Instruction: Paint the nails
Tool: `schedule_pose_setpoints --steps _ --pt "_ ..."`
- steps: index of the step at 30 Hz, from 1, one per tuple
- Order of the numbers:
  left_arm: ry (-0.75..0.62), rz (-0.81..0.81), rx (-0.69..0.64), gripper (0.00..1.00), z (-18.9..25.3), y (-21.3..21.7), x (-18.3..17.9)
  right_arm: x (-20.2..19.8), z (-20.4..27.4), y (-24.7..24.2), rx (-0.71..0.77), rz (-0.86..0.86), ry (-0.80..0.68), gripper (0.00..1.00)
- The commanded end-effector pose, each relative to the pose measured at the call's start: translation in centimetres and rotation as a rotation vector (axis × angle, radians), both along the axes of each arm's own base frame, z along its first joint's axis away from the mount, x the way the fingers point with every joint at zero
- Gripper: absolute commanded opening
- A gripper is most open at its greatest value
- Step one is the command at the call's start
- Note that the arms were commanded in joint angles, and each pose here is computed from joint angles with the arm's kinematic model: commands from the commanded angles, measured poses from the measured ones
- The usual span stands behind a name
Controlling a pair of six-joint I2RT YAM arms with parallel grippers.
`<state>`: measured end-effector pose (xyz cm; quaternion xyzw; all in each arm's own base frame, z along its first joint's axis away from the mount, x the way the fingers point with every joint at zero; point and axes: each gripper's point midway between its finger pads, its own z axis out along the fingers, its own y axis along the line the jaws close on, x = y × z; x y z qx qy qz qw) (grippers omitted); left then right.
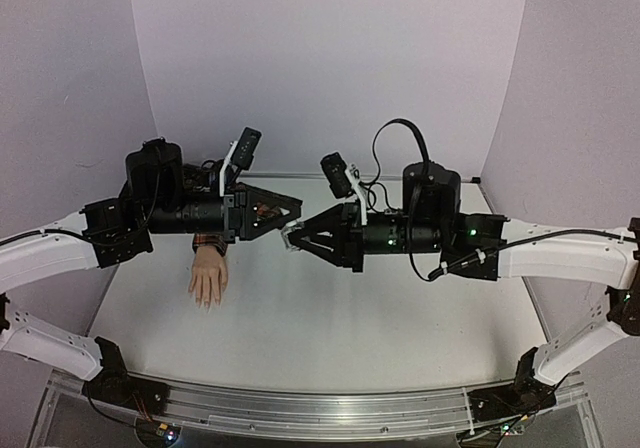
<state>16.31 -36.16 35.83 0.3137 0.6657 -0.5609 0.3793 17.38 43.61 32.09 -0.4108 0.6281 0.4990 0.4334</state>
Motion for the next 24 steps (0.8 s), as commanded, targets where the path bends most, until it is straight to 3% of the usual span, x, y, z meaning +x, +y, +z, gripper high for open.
schedule_pose_setpoints --steps 1,4,7,10,15,20,24 --pt "0.052 0.307 0.064 0.00 1.1 0.8 4.9 8.9 2.4 -3.1 -0.071 -0.783 -0.222 0.00" --pt "0.138 0.615 0.186 0.00 -1.6 2.8 9.5 10.6 2.9 -5.0 -0.233 -1.220 -0.364 0.00" --pt "0.166 0.633 0.210 0.00 -2.4 2.2 10.1 10.9 2.1 -3.0 -0.289 -1.231 -0.415 0.00" --pt "0.137 0.502 0.139 0.01 -0.9 0.8 8.5 9.7 1.9 -0.8 -0.239 -1.039 -0.408 0.00" --pt "0.083 0.331 0.018 0.44 1.5 1.5 4.8 4.9 1.1 1.9 -0.121 -0.550 -0.385 0.00" --pt "0.039 0.149 -0.123 0.69 3.3 2.9 0.9 0.3 1.0 1.3 0.004 -0.135 -0.214 0.00" --pt "-0.002 -0.016 -0.192 0.73 4.5 2.9 -2.0 -2.3 2.5 0.7 0.095 0.109 -0.082 0.00"
